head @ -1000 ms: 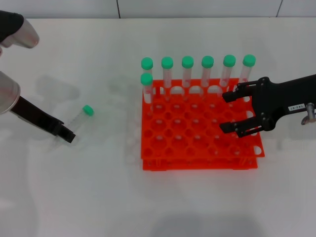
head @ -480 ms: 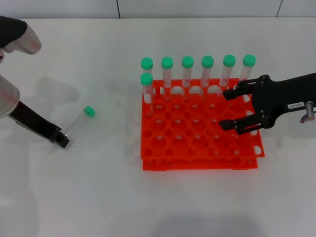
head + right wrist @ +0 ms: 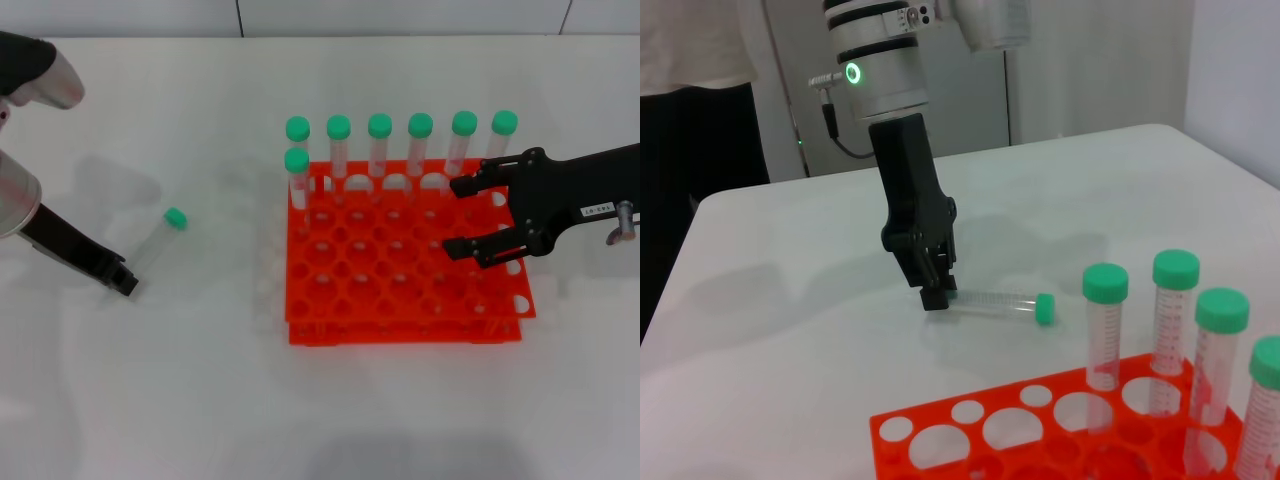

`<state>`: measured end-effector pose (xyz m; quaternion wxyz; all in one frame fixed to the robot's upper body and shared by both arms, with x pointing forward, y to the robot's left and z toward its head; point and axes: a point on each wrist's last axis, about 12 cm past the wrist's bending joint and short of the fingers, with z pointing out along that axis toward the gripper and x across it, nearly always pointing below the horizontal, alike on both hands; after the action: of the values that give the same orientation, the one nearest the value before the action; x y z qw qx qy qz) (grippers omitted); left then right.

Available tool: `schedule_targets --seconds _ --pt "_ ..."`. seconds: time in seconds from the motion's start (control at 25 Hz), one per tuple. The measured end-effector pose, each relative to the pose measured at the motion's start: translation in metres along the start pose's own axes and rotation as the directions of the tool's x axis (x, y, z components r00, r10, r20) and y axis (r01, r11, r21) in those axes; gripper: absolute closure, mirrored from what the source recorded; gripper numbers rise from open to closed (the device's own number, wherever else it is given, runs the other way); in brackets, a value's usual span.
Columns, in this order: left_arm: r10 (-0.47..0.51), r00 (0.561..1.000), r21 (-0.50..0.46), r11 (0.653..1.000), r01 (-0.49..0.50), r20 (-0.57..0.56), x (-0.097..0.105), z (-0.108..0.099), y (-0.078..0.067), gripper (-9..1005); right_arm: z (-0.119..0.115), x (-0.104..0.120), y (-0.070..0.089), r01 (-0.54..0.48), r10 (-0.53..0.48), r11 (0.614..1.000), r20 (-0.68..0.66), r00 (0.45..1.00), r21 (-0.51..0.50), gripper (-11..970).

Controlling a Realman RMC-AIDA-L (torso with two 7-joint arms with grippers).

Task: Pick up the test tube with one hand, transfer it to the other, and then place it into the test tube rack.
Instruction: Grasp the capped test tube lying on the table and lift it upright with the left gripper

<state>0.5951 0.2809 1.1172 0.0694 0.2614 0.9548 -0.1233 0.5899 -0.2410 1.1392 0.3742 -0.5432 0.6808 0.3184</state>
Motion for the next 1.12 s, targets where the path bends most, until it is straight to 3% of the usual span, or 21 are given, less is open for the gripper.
schedule_targets --seconds 0.2,0.32,0.6,0.76,0.92,1.12 --pt "0.005 0.998 0.002 1.0 -0.005 0.069 -0.006 -0.012 0.0 805 0.0 0.001 0.0 -0.002 0.002 1.0 0.002 1.0 0.0 188" --pt "0.02 0.987 -0.006 1.0 -0.019 0.157 -0.012 -0.03 -0.001 805 -0.001 0.002 0.001 -0.005 0.005 1.0 0.001 1.0 0.001 188" --pt "0.098 0.91 -0.068 0.995 -0.077 0.403 -0.024 -0.072 -0.013 804 -0.002 0.002 0.001 -0.006 0.006 1.0 0.001 1.0 0.001 190" --pt "0.178 0.823 -0.123 0.984 -0.132 0.54 -0.031 -0.086 -0.02 804 -0.001 0.003 0.002 -0.007 0.007 1.0 0.005 1.0 0.003 192" --pt "0.257 0.663 -0.146 0.965 -0.22 0.703 -0.037 -0.095 -0.026 804 0.001 0.002 0.003 -0.003 0.003 1.0 0.01 1.0 0.0 193" --pt "0.276 0.534 -0.106 0.939 -0.327 0.799 -0.042 -0.093 -0.034 804 0.001 0.003 0.003 -0.003 0.003 1.0 0.011 1.0 0.001 194"
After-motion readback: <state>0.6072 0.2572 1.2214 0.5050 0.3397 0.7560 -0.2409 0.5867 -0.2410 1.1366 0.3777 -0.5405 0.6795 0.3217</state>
